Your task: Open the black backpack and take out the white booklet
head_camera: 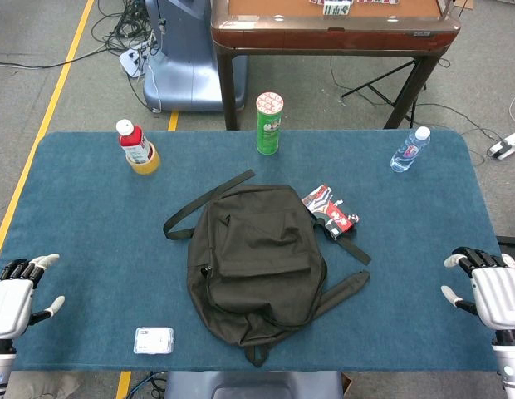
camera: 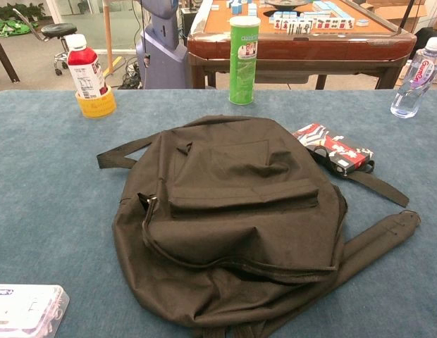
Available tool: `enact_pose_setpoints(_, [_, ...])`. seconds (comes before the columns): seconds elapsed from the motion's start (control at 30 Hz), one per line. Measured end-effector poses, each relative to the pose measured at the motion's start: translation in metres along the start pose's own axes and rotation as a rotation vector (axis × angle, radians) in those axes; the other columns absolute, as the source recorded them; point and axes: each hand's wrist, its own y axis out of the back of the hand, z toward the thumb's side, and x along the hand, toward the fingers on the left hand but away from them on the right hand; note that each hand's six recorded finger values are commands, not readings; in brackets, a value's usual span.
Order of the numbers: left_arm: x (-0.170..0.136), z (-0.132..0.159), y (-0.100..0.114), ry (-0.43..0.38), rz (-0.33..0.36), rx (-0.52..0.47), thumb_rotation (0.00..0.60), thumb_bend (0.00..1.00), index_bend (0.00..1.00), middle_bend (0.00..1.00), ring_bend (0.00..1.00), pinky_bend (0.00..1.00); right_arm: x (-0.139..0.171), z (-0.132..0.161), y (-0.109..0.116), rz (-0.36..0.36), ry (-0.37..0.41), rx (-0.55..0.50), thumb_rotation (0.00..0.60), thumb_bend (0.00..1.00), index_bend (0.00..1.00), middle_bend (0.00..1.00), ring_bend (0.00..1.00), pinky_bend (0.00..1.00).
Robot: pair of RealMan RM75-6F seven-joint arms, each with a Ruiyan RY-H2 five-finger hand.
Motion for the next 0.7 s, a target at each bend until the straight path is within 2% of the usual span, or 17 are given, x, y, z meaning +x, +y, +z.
enact_pose_setpoints(0.23, [0.001,0.006,-0.001,-0.024,-0.02,-0.016,0.6,0.23,0.27,0.29,0.27,0.17,-0.001,-0.001,0.0,-0.001,0.0,-0.004,0.6,0.15,0.43,0.34,0.31,0.38])
enact_pose_setpoints(0.5, [0.004,0.021,0.002,-0.095,-0.041,-0.058,0.6,0.23,0.27,0.29,0.27,0.17,-0.004,-0.004,0.009,-0.039,-0.003,-0.004,0.6,0.16,0.43,0.34,0.31,0.38])
enact_pose_setpoints(0.7, [0.016,0.052,0.003,-0.242,-0.087,-0.115,0.6,0.23,0.27,0.29,0.27,0.17,-0.007,-0.006,0.014,-0.051,-0.005,-0.002,0.6,0.16,0.43,0.34,0.31,0.38])
